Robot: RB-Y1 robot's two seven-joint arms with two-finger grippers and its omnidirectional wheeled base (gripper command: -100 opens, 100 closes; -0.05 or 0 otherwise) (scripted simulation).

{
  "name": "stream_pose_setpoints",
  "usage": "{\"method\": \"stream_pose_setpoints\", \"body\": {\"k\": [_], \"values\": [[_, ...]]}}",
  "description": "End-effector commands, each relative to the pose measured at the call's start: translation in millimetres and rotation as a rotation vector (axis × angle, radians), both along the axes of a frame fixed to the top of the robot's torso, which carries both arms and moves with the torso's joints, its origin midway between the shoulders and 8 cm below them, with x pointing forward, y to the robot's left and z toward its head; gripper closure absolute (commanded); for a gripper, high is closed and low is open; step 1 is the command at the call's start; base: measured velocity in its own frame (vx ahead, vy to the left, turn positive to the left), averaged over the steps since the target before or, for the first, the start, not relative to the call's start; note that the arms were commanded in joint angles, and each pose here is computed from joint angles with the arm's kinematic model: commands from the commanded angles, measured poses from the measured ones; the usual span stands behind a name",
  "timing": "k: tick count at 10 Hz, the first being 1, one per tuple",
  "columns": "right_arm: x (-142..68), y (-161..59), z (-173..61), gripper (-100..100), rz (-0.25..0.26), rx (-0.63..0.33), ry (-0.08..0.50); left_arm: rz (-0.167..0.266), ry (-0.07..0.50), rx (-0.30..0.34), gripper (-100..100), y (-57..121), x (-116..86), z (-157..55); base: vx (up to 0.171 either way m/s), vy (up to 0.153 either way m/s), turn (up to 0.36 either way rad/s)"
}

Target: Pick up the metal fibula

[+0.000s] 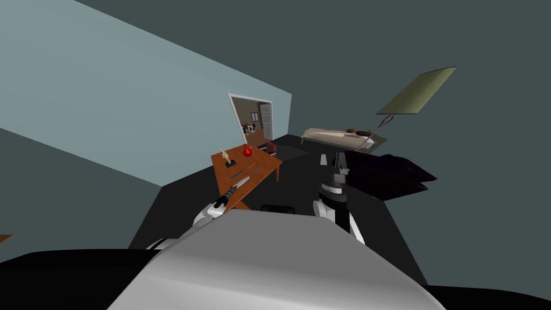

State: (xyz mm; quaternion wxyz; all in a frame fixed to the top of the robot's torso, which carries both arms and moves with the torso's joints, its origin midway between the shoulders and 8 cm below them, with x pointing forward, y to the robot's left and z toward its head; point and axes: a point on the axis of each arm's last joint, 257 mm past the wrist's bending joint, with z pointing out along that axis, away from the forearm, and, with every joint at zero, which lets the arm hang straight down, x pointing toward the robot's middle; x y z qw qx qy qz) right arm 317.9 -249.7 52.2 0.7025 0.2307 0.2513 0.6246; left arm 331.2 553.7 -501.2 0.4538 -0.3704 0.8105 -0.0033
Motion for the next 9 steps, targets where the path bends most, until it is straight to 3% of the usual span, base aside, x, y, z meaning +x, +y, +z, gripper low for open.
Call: {"method": "stream_pose_setpoints", "body": {"k": [1,3,4,5,6,8,9], "values": [[0,0,0,0,0.000,0.000,0.000,0.013,0.026,0.011,-100,9.8,-9,-5,-0.011,0.002,-0.075],[0,0,0,0,0.000,0.000,0.000,0.013,0.026,0.010,-100,8.4,-7,-4,-0.003,0.002,0.019],[0,0,0,0,0.000,0.000,0.000,0.013,0.026,0.011,0,8.5,-7,-4,0.000,0.000,0.000],[0,0,0,0,0.000,0.000,0.000,-0.013,0.025,0.011,-100,-0.8,3,-7,0.026,0.005,0.171],[0,0,0,0,0.000,0.000,0.000,-0.044,0.015,0.011,-100,-12.2,17,-7,0.057,0.008,0.348],[0,0,0,0,0.000,0.000,0.000,-0.040,0.022,0.011,-100,-10.9,14,-9,0.036,0.003,0.032],[0,0,0,0,0.000,0.000,0.000,-0.071,0.015,0.011,-100,-22.0,27,-9,0.032,0.011,0.182]]}}
